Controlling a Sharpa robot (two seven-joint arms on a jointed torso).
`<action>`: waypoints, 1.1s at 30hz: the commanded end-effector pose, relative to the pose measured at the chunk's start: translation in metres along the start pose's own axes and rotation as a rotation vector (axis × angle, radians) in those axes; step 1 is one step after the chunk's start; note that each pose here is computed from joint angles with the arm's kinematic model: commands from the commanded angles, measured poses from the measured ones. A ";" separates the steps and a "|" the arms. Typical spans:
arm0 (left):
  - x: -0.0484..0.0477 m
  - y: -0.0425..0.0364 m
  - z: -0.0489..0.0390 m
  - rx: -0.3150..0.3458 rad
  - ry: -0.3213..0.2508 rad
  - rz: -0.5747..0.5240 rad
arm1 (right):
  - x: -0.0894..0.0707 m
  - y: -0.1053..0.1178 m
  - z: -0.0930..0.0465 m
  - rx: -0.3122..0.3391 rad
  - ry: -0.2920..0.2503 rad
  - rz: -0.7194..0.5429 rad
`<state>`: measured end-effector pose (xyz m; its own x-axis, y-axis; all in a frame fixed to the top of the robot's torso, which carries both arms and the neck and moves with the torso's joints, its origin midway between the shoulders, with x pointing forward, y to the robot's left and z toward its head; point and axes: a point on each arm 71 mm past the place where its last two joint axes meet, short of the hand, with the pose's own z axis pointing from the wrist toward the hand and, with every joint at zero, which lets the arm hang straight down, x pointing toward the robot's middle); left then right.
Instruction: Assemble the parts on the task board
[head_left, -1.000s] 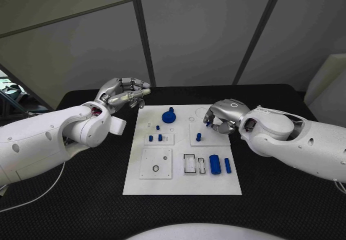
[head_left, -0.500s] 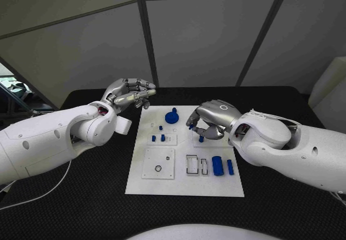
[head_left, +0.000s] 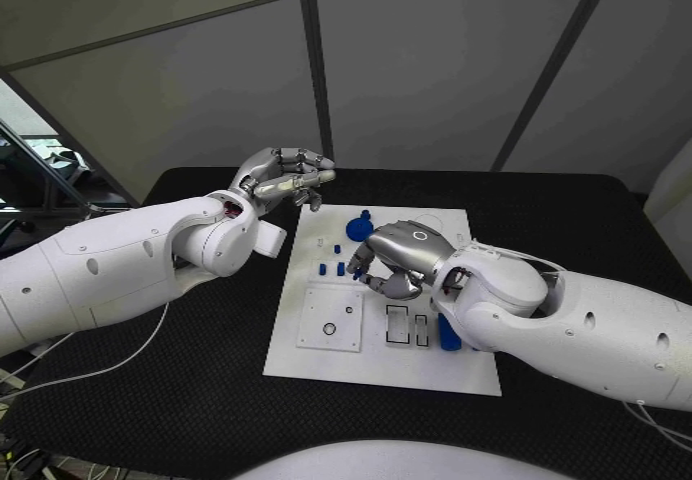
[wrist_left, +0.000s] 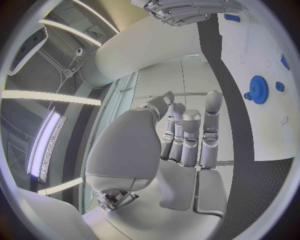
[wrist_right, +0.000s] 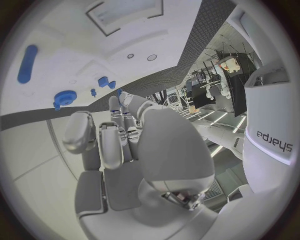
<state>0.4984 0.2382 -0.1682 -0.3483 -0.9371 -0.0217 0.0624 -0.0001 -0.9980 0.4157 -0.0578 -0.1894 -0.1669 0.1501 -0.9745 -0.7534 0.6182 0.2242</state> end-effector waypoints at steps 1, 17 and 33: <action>0.0020 -0.0006 0.0016 -0.002 0.005 -0.022 | 0.007 0.004 0.003 -0.031 0.031 0.013; 0.0053 -0.0001 0.0035 -0.005 0.008 -0.027 | 0.035 0.006 0.007 -0.033 0.121 -0.002; 0.0058 -0.0001 0.0035 -0.006 0.011 -0.028 | 0.041 0.006 0.007 -0.030 0.159 -0.007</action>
<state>0.4996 0.2328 -0.1692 -0.3524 -0.9359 -0.0031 0.0470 -0.0144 -0.9988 0.4099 -0.0435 -0.2276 -0.2573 0.0391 -0.9655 -0.7642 0.6033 0.2281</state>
